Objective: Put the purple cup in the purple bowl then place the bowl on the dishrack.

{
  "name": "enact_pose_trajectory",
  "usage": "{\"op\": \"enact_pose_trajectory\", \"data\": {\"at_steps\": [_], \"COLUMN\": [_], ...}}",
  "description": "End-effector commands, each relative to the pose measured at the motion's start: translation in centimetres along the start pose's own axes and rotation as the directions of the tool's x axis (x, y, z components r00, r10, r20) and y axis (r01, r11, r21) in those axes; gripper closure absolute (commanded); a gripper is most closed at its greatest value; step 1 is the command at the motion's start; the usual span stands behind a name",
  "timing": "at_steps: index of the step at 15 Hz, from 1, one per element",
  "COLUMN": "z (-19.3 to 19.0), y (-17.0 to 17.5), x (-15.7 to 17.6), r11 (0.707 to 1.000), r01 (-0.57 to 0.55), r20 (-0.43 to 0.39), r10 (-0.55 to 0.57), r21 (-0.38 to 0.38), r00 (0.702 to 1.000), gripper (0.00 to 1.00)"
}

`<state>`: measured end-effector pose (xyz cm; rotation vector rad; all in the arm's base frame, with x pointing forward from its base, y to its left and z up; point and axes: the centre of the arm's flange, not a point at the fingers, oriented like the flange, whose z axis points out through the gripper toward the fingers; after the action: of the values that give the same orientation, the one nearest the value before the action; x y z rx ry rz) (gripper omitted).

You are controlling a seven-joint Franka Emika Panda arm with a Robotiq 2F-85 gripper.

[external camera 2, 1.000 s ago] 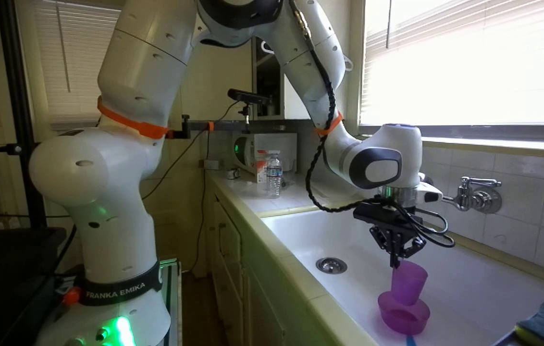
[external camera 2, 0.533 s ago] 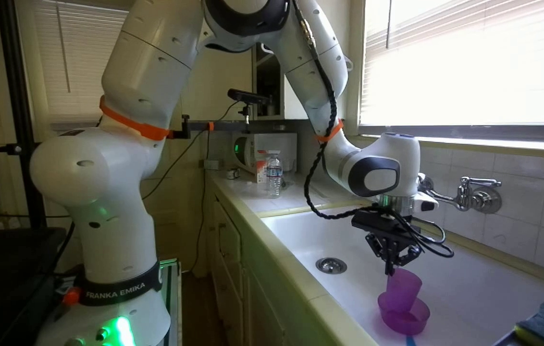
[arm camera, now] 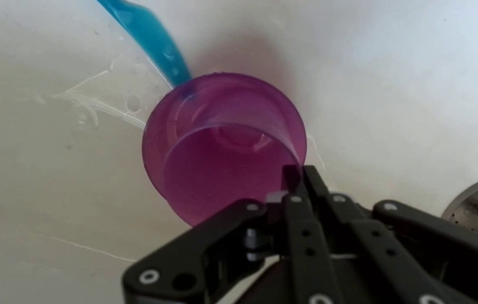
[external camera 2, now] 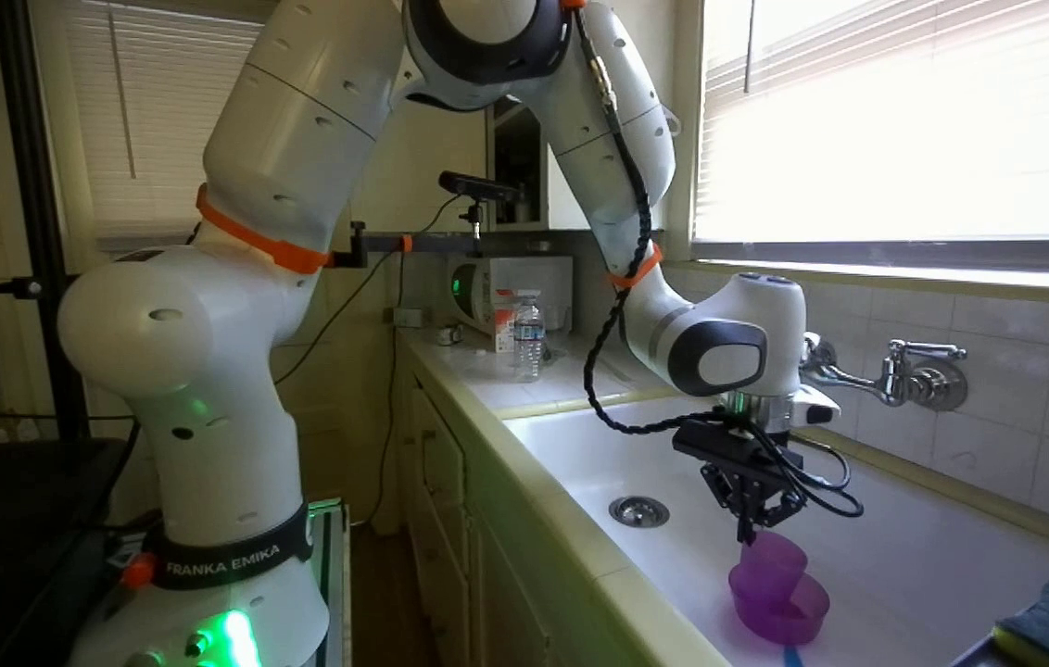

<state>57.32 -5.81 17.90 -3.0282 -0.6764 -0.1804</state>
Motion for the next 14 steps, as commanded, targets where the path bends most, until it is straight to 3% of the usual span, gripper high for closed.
{"op": "enact_pose_trajectory", "data": {"at_steps": [1, 9, 14], "z": [0.9, -1.6, -3.5], "y": [-0.2, 0.1, 1.6], "x": [-0.2, -1.6, -2.8], "r11": [0.999, 0.995, 0.984], "r01": [-0.038, -0.102, -0.178], "r20": [-0.012, -0.023, -0.042], "r10": [0.038, 0.102, 0.177], "r21": [-0.019, -0.007, -0.013], "r00": [0.999, 0.995, 0.983], "gripper": [0.65, 0.05, 0.00]}}
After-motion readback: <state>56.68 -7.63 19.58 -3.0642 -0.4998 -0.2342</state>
